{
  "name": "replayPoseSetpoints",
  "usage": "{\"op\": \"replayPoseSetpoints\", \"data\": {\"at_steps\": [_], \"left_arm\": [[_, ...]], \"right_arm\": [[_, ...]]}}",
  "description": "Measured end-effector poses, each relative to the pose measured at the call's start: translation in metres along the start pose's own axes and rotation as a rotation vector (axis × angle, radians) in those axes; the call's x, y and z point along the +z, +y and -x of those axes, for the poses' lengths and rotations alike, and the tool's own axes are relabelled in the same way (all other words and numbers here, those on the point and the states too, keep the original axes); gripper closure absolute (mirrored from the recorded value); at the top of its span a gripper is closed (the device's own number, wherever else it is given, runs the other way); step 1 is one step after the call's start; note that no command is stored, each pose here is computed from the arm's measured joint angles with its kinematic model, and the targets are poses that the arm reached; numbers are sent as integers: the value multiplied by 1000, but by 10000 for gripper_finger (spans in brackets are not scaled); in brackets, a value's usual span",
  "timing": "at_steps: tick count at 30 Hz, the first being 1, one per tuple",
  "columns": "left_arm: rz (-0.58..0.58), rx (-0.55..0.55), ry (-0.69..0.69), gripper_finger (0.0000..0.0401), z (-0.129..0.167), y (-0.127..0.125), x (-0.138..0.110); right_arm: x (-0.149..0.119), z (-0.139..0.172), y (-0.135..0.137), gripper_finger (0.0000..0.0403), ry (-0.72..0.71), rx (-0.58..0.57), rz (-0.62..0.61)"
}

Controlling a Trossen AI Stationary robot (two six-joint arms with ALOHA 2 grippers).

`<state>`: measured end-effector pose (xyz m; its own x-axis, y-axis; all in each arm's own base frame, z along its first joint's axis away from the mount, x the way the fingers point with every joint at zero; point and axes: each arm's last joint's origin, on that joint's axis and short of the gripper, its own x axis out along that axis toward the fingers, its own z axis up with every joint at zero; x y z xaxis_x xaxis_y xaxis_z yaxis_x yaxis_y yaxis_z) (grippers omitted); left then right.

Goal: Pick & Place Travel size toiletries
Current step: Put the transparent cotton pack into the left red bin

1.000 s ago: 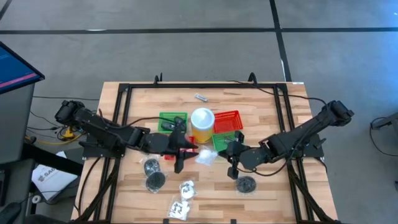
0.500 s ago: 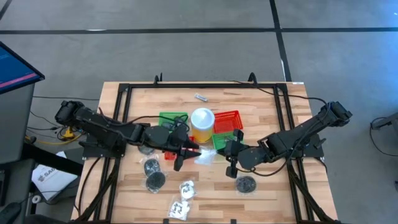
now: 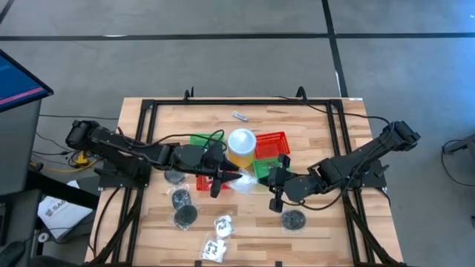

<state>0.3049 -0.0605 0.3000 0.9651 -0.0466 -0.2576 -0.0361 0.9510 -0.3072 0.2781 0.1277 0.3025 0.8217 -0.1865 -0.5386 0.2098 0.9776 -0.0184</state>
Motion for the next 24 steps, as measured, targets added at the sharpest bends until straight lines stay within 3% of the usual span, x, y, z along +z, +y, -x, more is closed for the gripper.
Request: {"op": "replayPoseSetpoints", "data": {"at_steps": [7, 24], "left_arm": [[-50, -3, -6, 390, 0, 0, 1], [-71, -7, -3, 401, 0, -2, 0]], "right_arm": [[0, 0, 0, 403, 2, -1, 1], [-2, 0, -1, 368, 15, -3, 9]]}}
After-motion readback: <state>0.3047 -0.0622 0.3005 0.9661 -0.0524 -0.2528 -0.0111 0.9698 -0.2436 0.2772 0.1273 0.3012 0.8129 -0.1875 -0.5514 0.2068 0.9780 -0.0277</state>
